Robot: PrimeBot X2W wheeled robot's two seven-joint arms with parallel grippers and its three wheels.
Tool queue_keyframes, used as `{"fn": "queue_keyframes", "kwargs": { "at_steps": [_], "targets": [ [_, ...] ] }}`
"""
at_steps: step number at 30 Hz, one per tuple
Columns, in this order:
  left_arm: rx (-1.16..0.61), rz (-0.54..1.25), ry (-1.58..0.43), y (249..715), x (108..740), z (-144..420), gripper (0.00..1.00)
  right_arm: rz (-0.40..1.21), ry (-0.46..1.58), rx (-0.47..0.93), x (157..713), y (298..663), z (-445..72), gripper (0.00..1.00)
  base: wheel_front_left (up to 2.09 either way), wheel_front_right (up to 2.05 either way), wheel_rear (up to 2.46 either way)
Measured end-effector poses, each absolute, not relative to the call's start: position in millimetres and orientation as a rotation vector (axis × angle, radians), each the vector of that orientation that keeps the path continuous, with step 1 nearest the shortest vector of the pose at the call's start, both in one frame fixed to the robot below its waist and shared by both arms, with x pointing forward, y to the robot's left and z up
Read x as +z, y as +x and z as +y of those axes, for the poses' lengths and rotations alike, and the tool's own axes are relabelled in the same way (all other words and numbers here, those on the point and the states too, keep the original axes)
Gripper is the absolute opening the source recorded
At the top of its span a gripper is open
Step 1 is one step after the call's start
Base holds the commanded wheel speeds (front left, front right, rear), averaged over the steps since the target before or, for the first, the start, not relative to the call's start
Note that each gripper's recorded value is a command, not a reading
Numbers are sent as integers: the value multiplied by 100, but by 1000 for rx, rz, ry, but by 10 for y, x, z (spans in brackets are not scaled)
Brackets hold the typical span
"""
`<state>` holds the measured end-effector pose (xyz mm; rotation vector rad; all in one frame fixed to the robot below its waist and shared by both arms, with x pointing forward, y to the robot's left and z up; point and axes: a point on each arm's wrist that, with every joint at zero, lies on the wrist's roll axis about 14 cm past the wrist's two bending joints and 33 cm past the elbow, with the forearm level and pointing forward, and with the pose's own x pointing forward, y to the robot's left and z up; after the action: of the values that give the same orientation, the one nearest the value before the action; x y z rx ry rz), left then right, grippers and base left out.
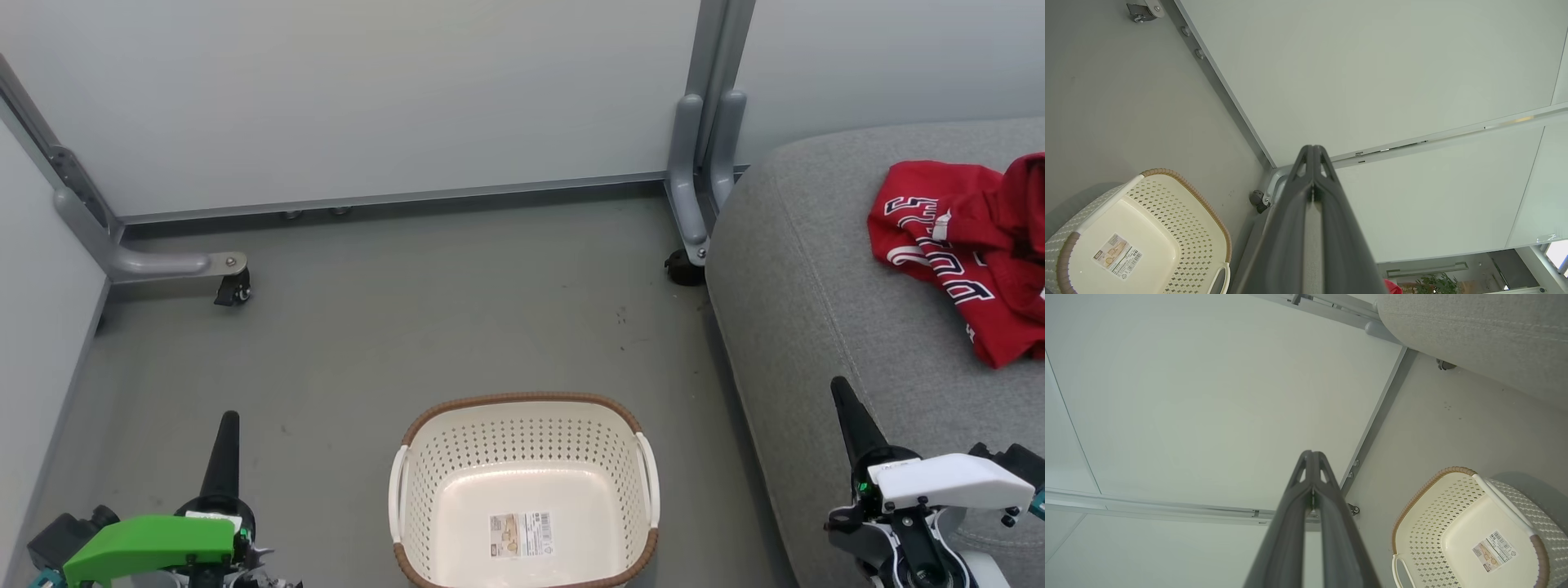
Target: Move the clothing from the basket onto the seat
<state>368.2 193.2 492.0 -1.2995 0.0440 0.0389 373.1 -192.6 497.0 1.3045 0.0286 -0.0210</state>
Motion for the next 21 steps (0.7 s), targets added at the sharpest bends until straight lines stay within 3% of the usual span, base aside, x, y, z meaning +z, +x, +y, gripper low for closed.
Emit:
{"fn": "queue_keyframes", "kwargs": {
  "at_steps": [21],
  "targets": [
    [24,23,-1471,3806,4994,1973,0,15,1471,-11,5029,3830,-1969,0,0,0,0]
  ]
}}
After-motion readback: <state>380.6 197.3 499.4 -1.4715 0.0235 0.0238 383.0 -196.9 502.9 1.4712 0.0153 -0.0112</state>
